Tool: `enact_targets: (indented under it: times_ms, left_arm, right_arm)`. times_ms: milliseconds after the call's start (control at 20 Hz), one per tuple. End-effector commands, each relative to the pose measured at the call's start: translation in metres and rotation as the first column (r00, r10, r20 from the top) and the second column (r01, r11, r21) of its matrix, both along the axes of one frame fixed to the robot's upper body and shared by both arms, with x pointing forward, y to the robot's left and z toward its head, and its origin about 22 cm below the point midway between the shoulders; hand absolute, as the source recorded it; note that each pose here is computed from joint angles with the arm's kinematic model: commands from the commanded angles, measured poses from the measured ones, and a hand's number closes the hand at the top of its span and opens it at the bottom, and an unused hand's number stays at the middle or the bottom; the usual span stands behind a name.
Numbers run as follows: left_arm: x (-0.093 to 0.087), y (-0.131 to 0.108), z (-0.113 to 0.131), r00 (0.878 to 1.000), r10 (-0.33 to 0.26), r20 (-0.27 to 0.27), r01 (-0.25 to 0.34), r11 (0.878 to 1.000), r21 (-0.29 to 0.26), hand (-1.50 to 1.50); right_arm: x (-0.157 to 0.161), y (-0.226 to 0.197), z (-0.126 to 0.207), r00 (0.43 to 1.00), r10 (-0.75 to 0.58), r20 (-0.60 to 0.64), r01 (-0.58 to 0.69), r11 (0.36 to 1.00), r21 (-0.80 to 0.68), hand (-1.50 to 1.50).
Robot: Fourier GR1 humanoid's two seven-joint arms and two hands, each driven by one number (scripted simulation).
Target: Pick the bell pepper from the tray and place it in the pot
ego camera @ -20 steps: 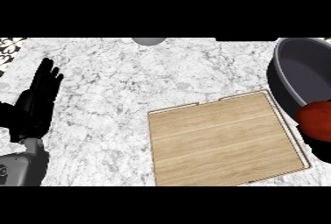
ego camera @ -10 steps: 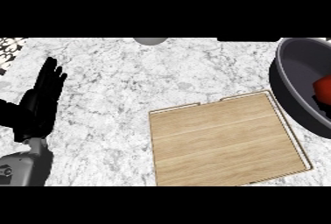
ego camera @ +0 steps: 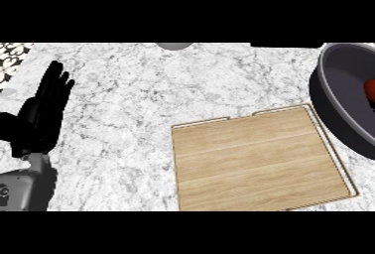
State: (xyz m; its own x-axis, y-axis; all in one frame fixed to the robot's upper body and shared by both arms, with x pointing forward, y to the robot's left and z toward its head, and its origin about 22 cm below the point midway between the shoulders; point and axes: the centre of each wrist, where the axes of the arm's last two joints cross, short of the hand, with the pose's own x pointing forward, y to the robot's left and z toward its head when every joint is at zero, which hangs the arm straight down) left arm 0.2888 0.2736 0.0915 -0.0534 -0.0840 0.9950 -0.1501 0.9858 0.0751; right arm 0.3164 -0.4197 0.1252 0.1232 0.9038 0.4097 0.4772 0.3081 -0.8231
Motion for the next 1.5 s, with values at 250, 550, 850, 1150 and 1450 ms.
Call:
enact_targets:
  times_ms: [250, 550, 850, 1150, 1450]
  left_arm:
    - [-0.001, 0.002, 0.002, 1.000, -0.016, 0.014, 0.016, 1.000, -0.004, 0.00]
    - [0.005, 0.004, 0.005, 1.000, -0.015, 0.017, 0.016, 1.000, -0.009, 0.00]
    - [0.001, -0.001, -0.008, 1.000, -0.012, -0.003, 0.012, 1.000, 0.011, 0.00]
    - [-0.007, -0.004, -0.005, 1.000, 0.011, -0.003, -0.011, 1.000, -0.013, 0.00]
    - [0.002, 0.012, 0.006, 1.000, -0.003, 0.007, 0.003, 1.000, -0.004, 0.00]
  right_arm:
    - [0.039, -0.025, -0.045, 0.990, -0.015, -0.138, 0.033, 0.990, 0.134, 1.50]
    - [0.045, -0.023, -0.066, 0.969, 0.156, -0.194, -0.087, 0.943, 0.321, -1.50]
    - [0.049, -0.029, -0.060, 0.970, 0.238, 0.057, -0.229, 0.805, 0.548, -1.50]
    - [0.017, -0.083, -0.044, 0.963, 0.197, 0.183, -0.269, 0.699, 0.663, -1.50]
    - [-0.010, -0.115, -0.038, 0.963, 0.170, 0.207, -0.267, 0.658, 0.704, -1.50]
